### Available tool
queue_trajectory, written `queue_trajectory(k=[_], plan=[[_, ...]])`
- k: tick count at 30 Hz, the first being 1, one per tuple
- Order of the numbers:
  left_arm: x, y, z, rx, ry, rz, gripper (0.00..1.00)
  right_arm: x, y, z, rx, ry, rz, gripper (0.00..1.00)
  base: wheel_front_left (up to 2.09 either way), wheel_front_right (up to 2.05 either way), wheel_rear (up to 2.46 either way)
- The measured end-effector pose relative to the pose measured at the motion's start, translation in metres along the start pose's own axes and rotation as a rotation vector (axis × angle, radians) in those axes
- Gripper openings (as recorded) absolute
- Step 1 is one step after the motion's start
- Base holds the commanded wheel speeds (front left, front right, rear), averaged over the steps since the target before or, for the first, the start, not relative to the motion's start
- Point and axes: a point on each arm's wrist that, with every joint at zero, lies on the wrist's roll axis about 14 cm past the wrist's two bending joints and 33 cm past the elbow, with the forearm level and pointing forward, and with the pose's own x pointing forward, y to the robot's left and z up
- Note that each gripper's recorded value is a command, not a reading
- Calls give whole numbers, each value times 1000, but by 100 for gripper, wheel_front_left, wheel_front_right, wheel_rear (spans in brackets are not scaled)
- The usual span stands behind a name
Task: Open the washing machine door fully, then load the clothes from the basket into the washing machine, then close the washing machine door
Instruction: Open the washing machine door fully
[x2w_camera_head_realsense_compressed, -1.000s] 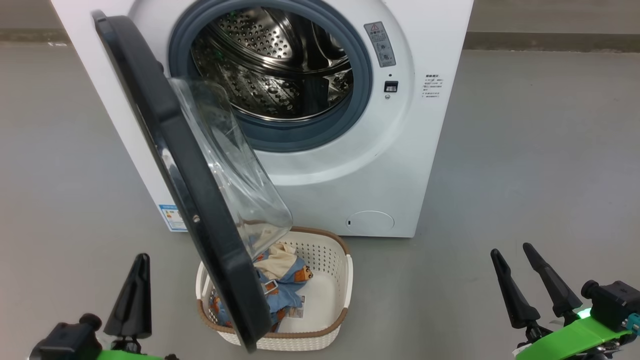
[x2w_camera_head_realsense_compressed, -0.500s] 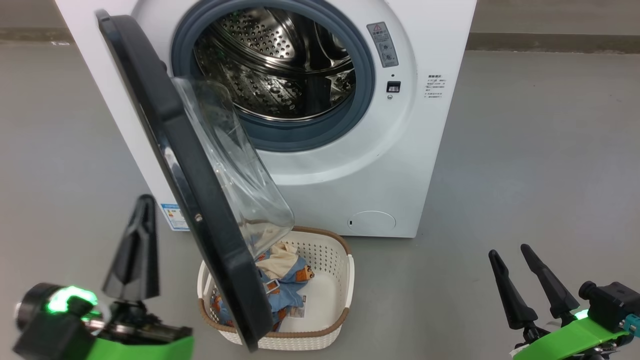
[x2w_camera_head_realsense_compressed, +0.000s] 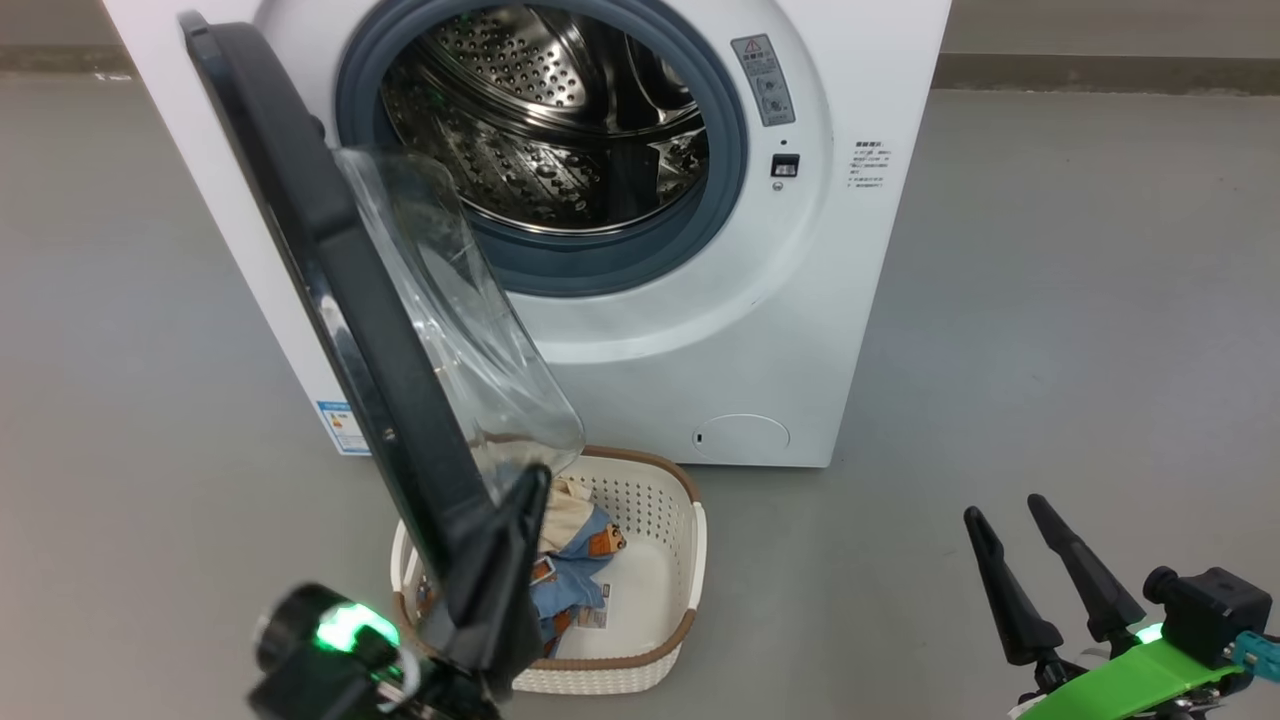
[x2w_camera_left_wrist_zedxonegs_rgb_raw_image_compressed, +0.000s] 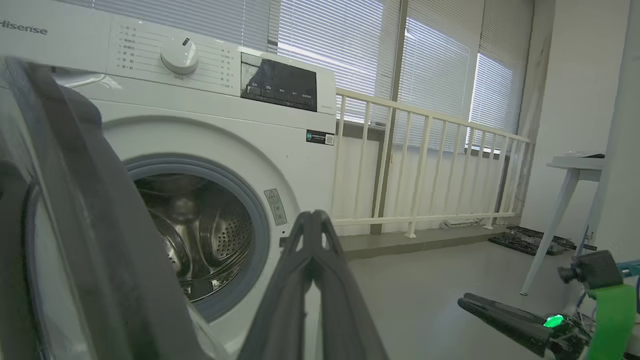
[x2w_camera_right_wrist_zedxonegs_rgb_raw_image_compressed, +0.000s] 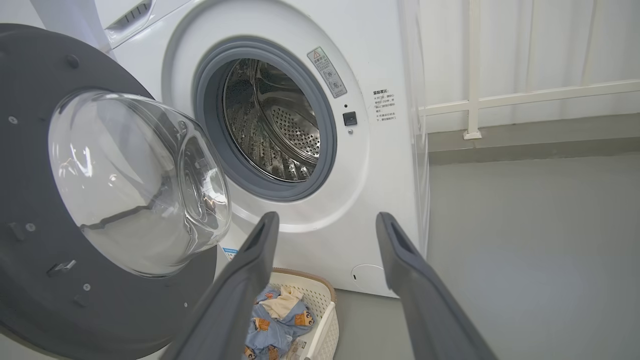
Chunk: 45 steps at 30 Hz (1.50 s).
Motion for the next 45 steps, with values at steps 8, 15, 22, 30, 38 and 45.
queue_trajectory(k=[8,15,22,30,38,45], plan=[[-17,-6,-61,-127,191,17,0,-4,-1,-6,5,18,-8,100,0,0,0],[-28,1,-91,-170,280,54,0,-8,-5,-6,5,18,-23,100,0,0,0],[-36,10,-113,-184,342,99,0,-9,-8,-8,13,22,-35,100,0,0,0],[-39,19,-121,-196,365,137,0,-6,-5,-12,24,28,-34,100,0,0,0],[-43,28,-118,-182,355,171,0,-1,1,-17,36,38,-17,100,0,0,0],[-52,43,-106,-149,330,220,0,9,12,-23,42,55,17,100,0,0,0]])
